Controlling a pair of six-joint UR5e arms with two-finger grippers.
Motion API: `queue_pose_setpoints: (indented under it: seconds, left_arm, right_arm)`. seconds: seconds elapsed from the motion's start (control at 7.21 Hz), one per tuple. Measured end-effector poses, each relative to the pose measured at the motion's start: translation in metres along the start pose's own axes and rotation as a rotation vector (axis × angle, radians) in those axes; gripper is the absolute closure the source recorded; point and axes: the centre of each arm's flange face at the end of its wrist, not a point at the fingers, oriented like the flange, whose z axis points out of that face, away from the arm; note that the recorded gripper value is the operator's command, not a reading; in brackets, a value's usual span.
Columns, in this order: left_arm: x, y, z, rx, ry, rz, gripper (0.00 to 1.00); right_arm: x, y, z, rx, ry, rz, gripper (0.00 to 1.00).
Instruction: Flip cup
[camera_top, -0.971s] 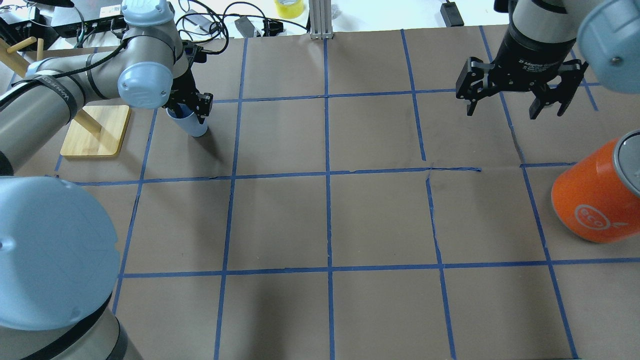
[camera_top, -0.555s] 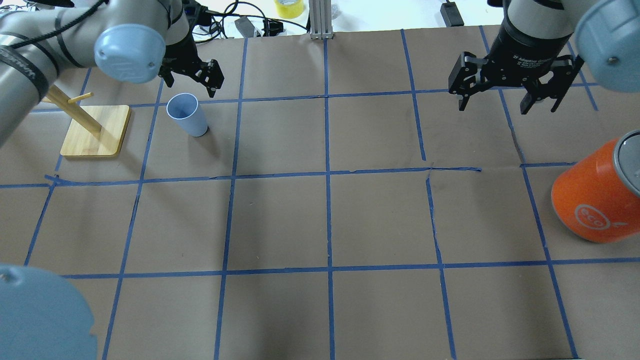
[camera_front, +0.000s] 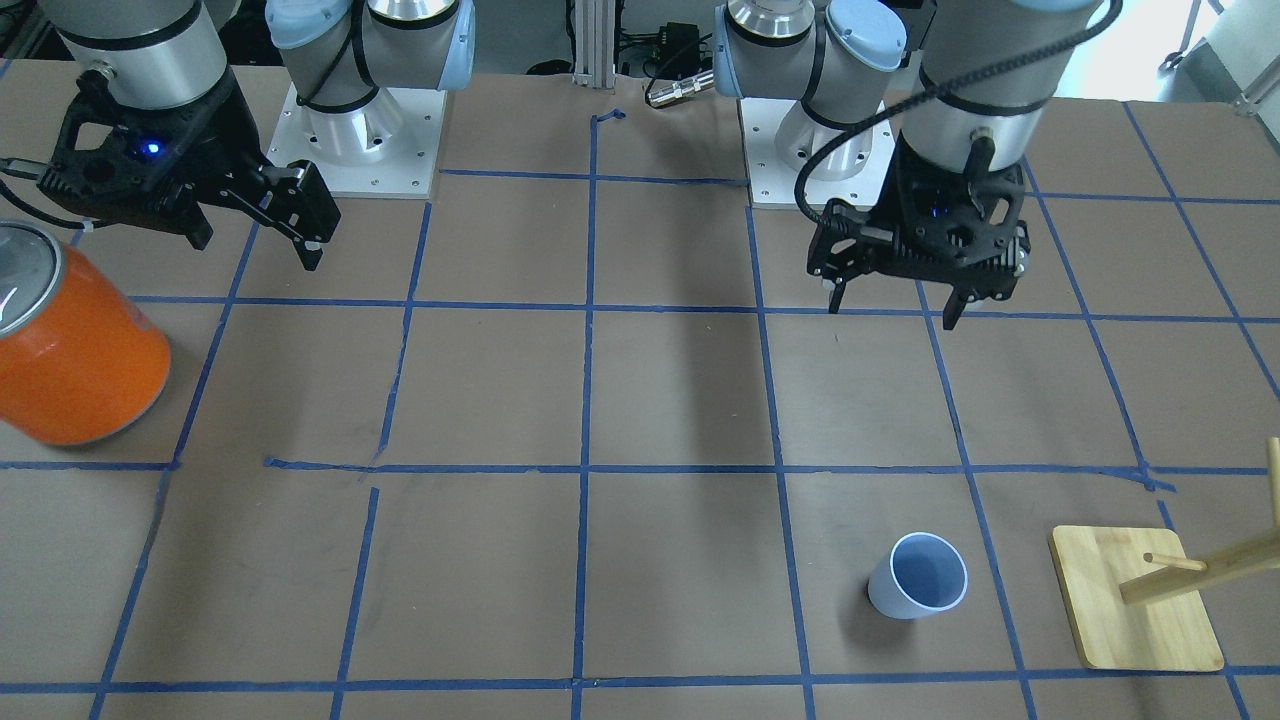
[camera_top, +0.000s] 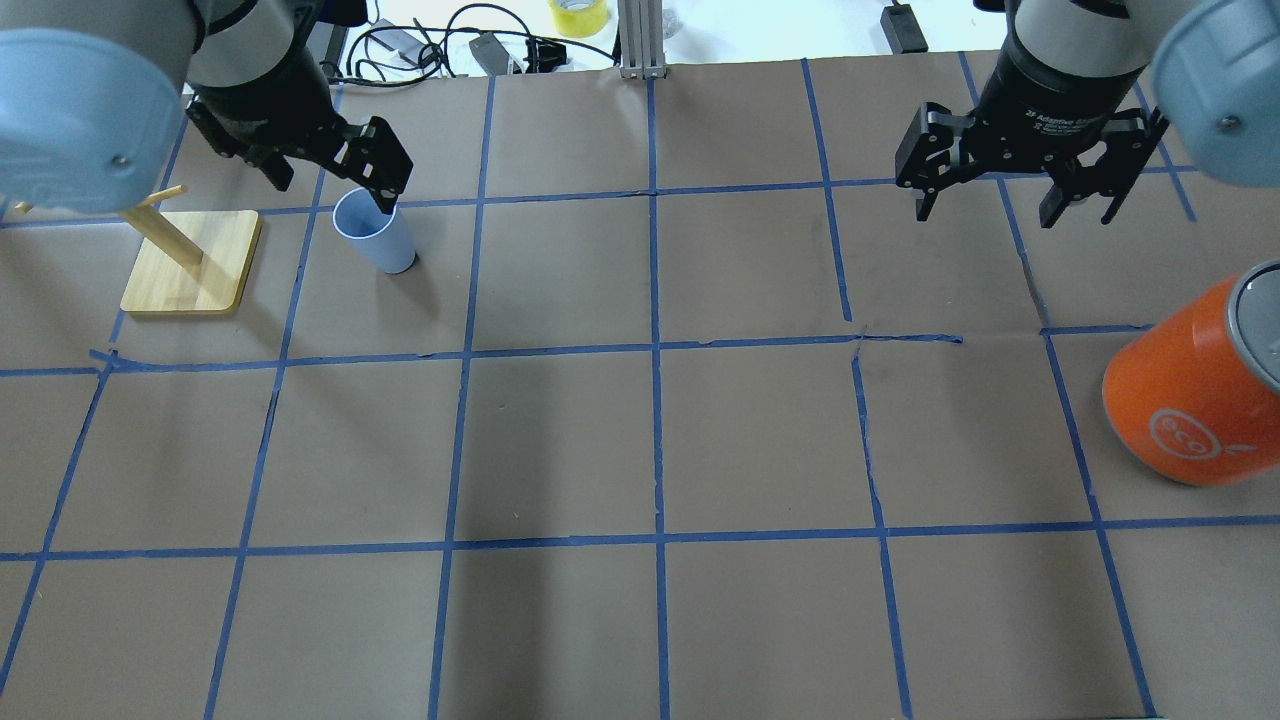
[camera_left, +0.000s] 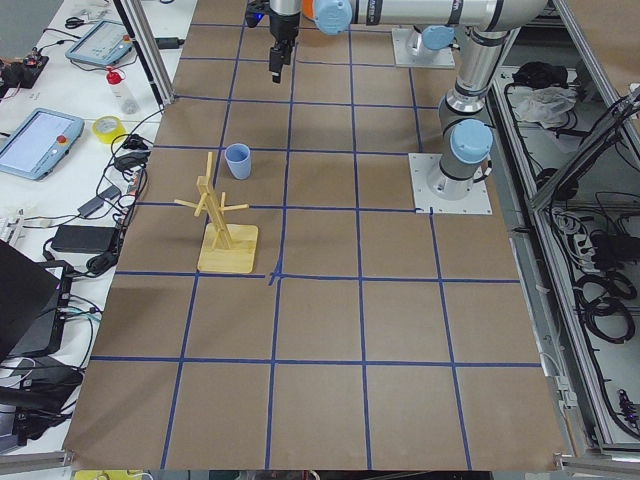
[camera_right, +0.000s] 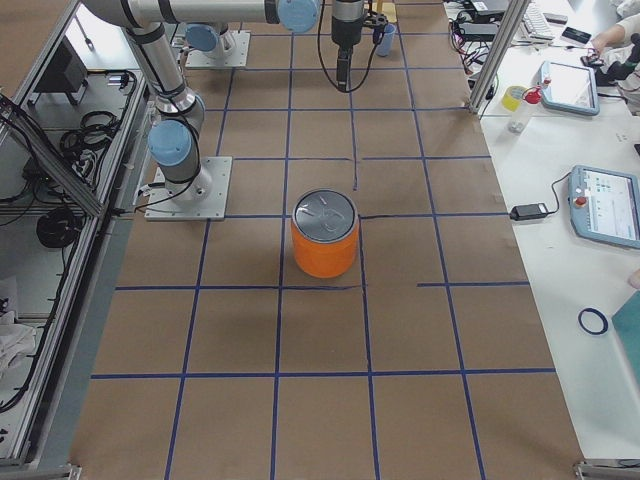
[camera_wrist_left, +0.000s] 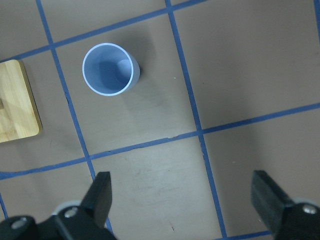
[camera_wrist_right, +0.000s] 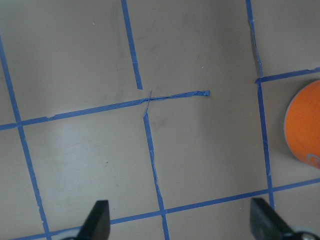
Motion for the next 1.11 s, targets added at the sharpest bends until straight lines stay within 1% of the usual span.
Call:
queue_pose_setpoints:
  seconds: [0.14, 0.28, 0.42, 0.55, 0.83, 1.11]
  left_arm:
    - [0.005, 0.025, 0.000, -0.003, 0.006, -0.052, 0.00]
    - [0.009, 0.040, -0.001, -0.004, 0.010, -0.097, 0.00]
    - [0.009, 0.045, -0.002, -0.001, 0.011, -0.118, 0.00]
    - [0.006, 0.041, -0.006, 0.007, 0.017, -0.133, 0.00]
    - [0.007, 0.024, -0.019, 0.023, 0.074, -0.184, 0.00]
    - [0.010, 0.021, -0.020, 0.005, 0.094, -0.204, 0.00]
  right_arm:
    - [0.000, -0.001, -0.001, 0.006, -0.003, 0.000, 0.00]
    - [0.000, -0.001, -0.002, 0.013, -0.004, 0.001, 0.00]
    - [0.000, -0.002, -0.002, 0.016, -0.005, 0.002, 0.00]
    - [0.000, -0.001, -0.002, 0.017, -0.006, 0.003, 0.00]
    - [0.000, 0.000, -0.004, 0.021, -0.009, 0.005, 0.00]
    - [0.001, 0.001, -0.007, 0.028, -0.005, 0.013, 0.00]
